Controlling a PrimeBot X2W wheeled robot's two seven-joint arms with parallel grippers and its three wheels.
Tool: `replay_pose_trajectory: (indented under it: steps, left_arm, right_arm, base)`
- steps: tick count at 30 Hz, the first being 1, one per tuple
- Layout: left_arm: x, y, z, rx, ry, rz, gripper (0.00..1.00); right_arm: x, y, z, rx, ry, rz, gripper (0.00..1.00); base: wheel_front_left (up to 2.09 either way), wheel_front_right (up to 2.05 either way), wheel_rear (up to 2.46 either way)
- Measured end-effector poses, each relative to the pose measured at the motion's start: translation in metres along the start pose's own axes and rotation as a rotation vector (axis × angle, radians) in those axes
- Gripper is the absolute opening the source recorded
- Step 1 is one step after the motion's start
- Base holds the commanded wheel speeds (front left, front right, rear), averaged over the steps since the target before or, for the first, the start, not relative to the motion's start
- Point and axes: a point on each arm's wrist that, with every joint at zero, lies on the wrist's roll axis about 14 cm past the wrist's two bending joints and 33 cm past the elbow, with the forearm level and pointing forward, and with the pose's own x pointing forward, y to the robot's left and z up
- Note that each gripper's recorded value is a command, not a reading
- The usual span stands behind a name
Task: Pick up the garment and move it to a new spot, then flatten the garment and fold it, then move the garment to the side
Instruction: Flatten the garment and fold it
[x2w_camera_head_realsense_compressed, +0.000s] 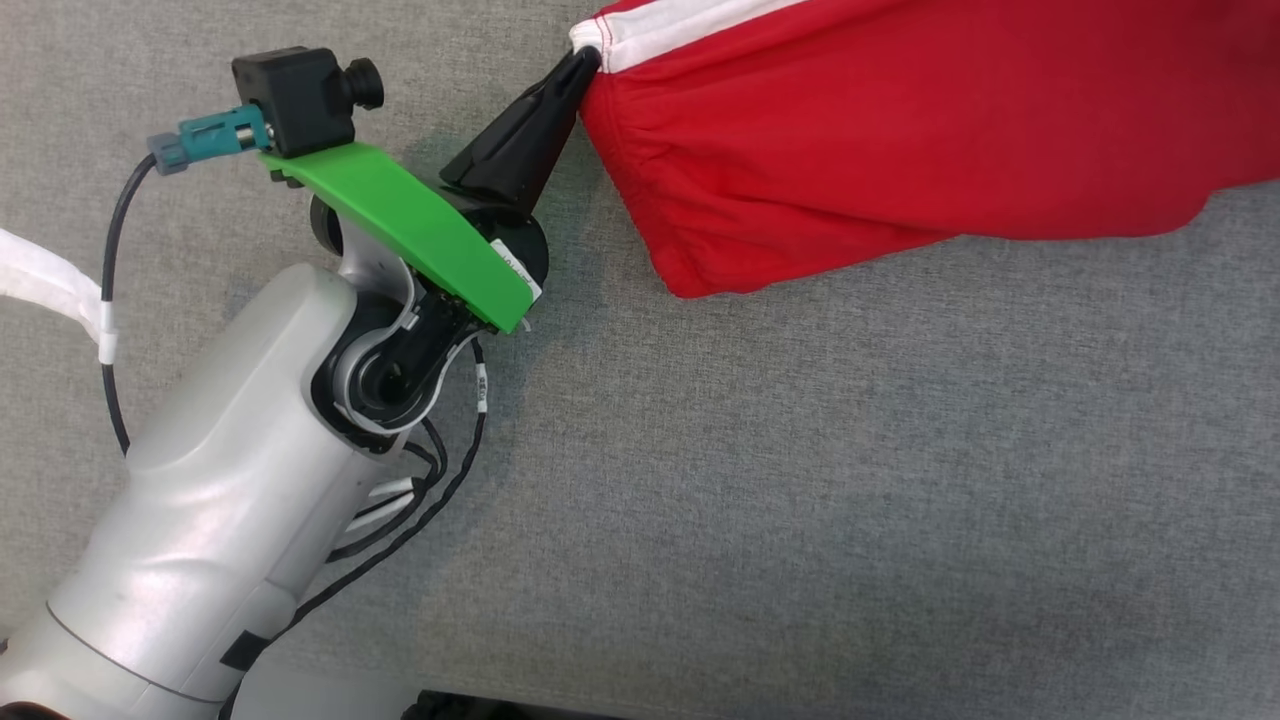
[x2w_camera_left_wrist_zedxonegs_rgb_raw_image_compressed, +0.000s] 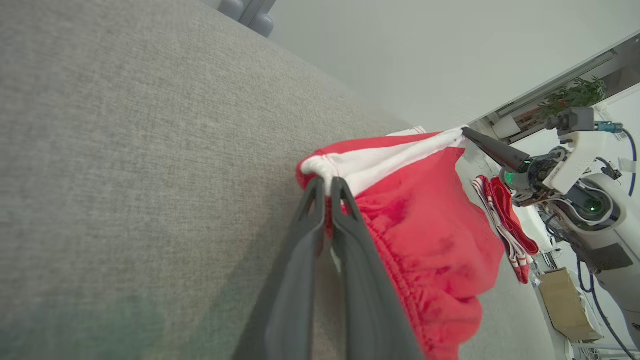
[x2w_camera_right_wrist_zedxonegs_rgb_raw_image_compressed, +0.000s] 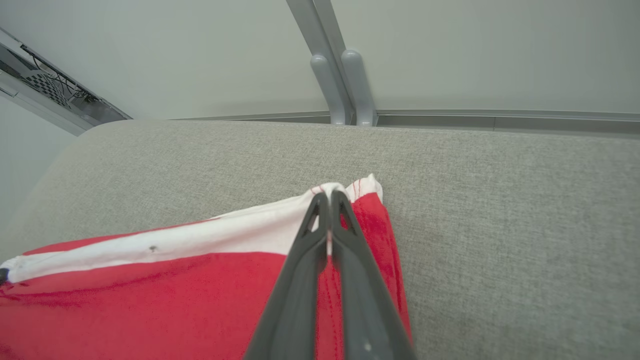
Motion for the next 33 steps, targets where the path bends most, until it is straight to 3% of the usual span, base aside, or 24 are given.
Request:
replay_pose_trajectory:
  steps: [1,4,5,6,7,8,9,17,22,33]
  left_arm:
    - [0.000,0.001,-0.001,0.000,0.003,0.002,0.00]
    - [0.002,0.003,-0.001,0.011,-0.004,0.007,0.00]
    - [0.002,0.004,0.000,0.018,-0.011,0.010,0.13]
    - [0.003,0.004,0.002,0.022,-0.016,0.010,0.37]
    - [0.003,0.004,0.002,0.024,-0.019,0.010,0.53]
    - [0.003,0.004,0.002,0.028,-0.020,0.013,0.96]
    - [0.002,0.005,0.003,0.032,-0.026,0.017,1.00]
    - [-0.017,0.020,0.015,0.135,-0.103,0.100,1.00]
    - [-0.046,0.028,0.019,0.270,-0.170,0.205,1.00]
    - [-0.121,-0.015,0.006,0.449,-0.336,0.301,1.00]
  right_arm:
    - [0.001,-0.001,0.000,0.000,-0.002,-0.003,0.29]
    - [0.007,-0.001,-0.003,0.012,-0.013,-0.004,0.62]
    - [0.009,-0.001,-0.003,0.014,-0.017,-0.003,0.78]
    - [0.009,-0.001,-0.002,0.015,-0.022,-0.005,1.00]
    - [0.009,-0.001,-0.001,0.016,-0.032,-0.006,1.00]
    - [0.009,0.000,0.002,0.017,-0.048,-0.006,1.00]
    - [0.009,0.001,0.004,0.017,-0.061,-0.005,1.00]
    - [-0.014,0.023,0.017,-0.025,-0.167,0.027,1.00]
    - [-0.043,0.042,0.000,-0.024,-0.206,0.059,1.00]
    - [-0.103,0.080,-0.032,-0.068,-0.282,0.059,1.00]
  base:
    - [0.00,0.00,0.00]
    - [0.00,0.00,0.00]
    - [0.00,0.00,0.00]
    - [0.00,0.00,0.00]
    - [0.00,0.00,0.00]
    - [0.00,0.00,0.00]
    - [0.00,0.00,0.00]
    - [0.00,0.00,0.00]
    - [0.00,0.00,0.00]
    - [0.00,0.00,0.00]
